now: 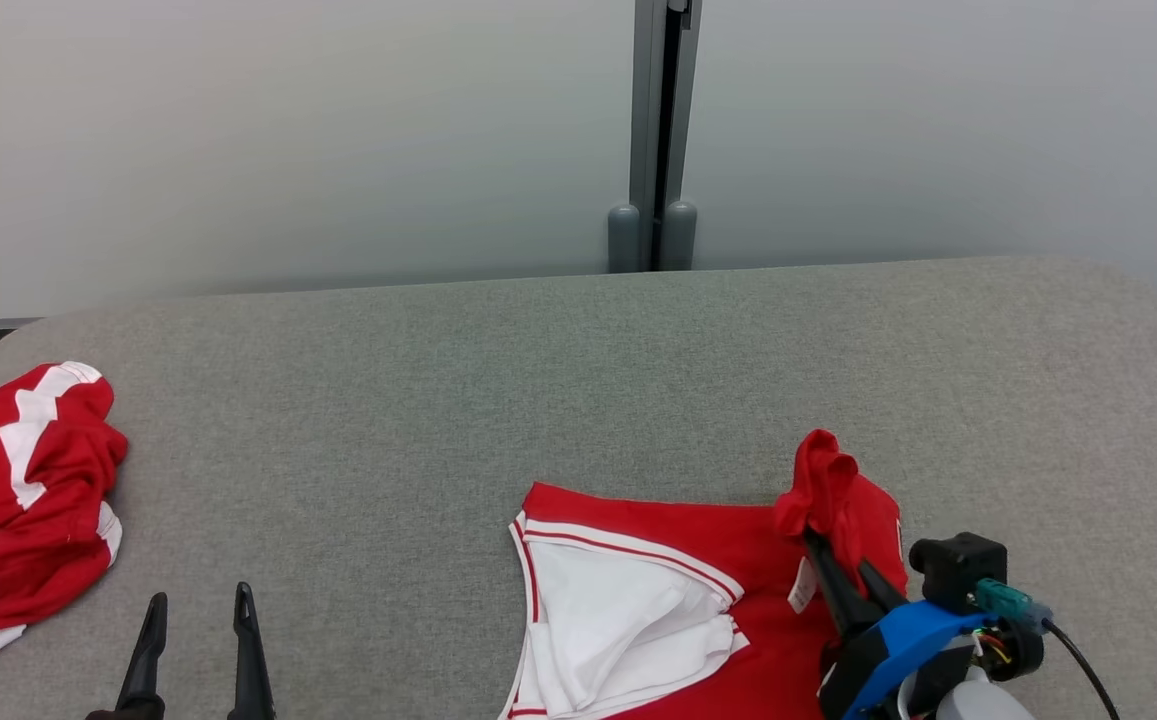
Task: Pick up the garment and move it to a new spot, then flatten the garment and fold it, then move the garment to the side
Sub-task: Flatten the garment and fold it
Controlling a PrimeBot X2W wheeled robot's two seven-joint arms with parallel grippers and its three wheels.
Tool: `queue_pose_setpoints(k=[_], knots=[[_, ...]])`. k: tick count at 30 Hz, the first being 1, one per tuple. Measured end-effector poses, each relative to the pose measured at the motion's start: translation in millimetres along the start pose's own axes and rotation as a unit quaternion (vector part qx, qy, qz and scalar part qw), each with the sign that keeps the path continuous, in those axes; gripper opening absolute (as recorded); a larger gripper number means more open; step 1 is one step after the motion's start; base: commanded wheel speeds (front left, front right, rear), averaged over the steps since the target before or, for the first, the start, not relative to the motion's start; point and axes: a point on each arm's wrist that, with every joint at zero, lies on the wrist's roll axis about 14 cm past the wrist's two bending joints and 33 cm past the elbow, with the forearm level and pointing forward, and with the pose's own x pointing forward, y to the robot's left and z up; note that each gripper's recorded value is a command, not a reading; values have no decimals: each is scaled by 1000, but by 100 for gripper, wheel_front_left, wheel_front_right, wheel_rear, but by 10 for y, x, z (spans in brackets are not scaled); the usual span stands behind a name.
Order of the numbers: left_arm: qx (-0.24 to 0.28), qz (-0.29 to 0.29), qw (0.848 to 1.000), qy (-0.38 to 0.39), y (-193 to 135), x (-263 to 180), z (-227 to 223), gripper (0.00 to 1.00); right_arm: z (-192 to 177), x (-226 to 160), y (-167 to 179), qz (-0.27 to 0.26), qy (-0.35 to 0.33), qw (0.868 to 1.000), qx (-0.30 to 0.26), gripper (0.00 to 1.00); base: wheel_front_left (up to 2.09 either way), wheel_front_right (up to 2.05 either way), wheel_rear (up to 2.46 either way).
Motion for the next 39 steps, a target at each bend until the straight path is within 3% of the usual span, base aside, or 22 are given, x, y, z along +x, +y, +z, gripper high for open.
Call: queue_pose_setpoints(k=[14,26,27,28,35,39], knots=[[-7,13,1000,13,61,-75,-82,100,6,197,976,125,13,992,12,0,0,0,0],[-10,20,1000,17,107,-123,-111,100,-53,278,1459,196,35,980,26,2,0,0,0],[-10,20,1000,17,108,-123,-111,100,-103,284,1461,197,45,979,21,34,0,0,0],[-10,20,1000,17,110,-122,-112,100,-142,287,1456,197,52,979,17,100,0,0,0],[-10,19,1000,16,109,-116,-107,100,-151,294,1384,187,45,981,16,100,0,0,0],[-11,10,1000,11,62,-90,-79,100,-35,330,1152,157,21,987,-5,100,0,0,0]])
